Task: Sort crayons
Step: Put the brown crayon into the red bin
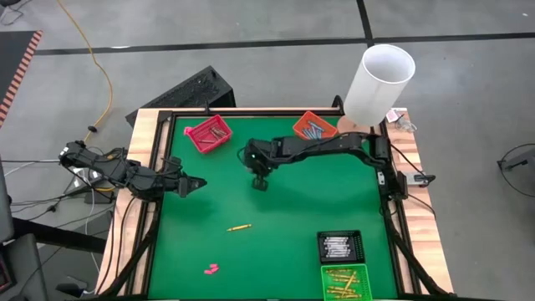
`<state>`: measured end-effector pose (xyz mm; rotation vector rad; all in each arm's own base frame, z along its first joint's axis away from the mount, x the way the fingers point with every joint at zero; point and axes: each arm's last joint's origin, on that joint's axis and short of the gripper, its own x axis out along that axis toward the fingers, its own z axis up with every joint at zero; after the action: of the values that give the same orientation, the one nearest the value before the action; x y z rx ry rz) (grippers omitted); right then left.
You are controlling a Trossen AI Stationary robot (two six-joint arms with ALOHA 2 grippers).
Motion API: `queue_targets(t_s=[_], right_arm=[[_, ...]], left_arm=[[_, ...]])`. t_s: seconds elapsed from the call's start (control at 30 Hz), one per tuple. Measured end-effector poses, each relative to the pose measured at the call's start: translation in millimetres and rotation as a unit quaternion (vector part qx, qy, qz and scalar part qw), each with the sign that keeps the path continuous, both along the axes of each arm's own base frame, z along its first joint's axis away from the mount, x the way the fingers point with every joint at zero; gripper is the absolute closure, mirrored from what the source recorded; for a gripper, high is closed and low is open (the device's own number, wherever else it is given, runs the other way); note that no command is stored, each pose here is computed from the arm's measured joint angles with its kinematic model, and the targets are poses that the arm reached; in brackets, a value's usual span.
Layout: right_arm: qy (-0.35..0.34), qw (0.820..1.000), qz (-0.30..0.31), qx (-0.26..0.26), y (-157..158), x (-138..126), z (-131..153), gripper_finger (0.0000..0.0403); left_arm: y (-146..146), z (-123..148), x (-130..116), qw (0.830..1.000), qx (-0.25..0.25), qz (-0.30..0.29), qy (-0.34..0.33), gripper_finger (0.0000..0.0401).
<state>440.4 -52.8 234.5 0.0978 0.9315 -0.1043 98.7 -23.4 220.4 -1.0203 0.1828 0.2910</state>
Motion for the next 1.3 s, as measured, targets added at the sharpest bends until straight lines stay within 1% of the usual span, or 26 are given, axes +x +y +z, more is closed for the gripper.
queue_targets(t_s=[0.1, 0.17, 0.3, 0.4, 0.53, 0.6, 0.67, 0.87, 1.0, 1.13, 1.3], right_arm=[[-0.067, 0.998, -0.017, 0.0, -8, 10, 18, 0.0402], [-0.12, 0.992, -0.034, -0.001, -14, 16, 28, 0.0402], [-0.215, 0.974, -0.074, 0.002, -29, 24, 44, 0.0403], [-0.279, 0.955, -0.098, 0.011, -41, 30, 51, 0.0403], [-0.328, 0.938, -0.114, 0.013, -55, 38, 49, 0.0403], [-0.328, 0.937, -0.116, 0.012, -60, 44, 43, 0.0403], [-0.344, 0.932, -0.115, 0.007, -64, 53, 39, 0.0403], [-0.344, 0.932, -0.119, 0.005, -77, 81, 17, 0.0403], [-0.356, 0.926, -0.123, -0.001, -89, 97, 9, 0.0403], [-0.374, 0.918, -0.13, -0.006, -104, 107, 10, 0.0403], [-0.38, 0.914, -0.141, -0.009, -120, 113, 3, 0.0403]], left_arm=[[0, 0, 0, 1.0, 0.0, 0.0, 0.0, 0.0252], [0, 0, 0, 1.0, 0.0, 0.0, 0.0, 0.0252], [0, 0, 0, 1.0, 0.001, 0.0, 0.003, 0.0252], [0, -2, -1, 1.0, 0.004, 0.0, 0.01, 0.0252], [0, -2, -1, 1.0, 0.005, 0.001, 0.011, 0.0252], [0, -2, -1, 1.0, 0.005, 0.001, 0.012, 0.0252], [0, -2, -1, 1.0, 0.005, 0.001, 0.013, 0.0252], [0, -3, -1, 1.0, 0.006, 0.001, 0.014, 0.0252], [0, -3, -1, 1.0, 0.005, 0.002, 0.015, 0.0252], [1, -3, -1, 1.0, 0.006, 0.002, 0.015, 0.0252], [1, -3, -1, 1.0, 0.01, 0.013, 0.016, 0.0252]])
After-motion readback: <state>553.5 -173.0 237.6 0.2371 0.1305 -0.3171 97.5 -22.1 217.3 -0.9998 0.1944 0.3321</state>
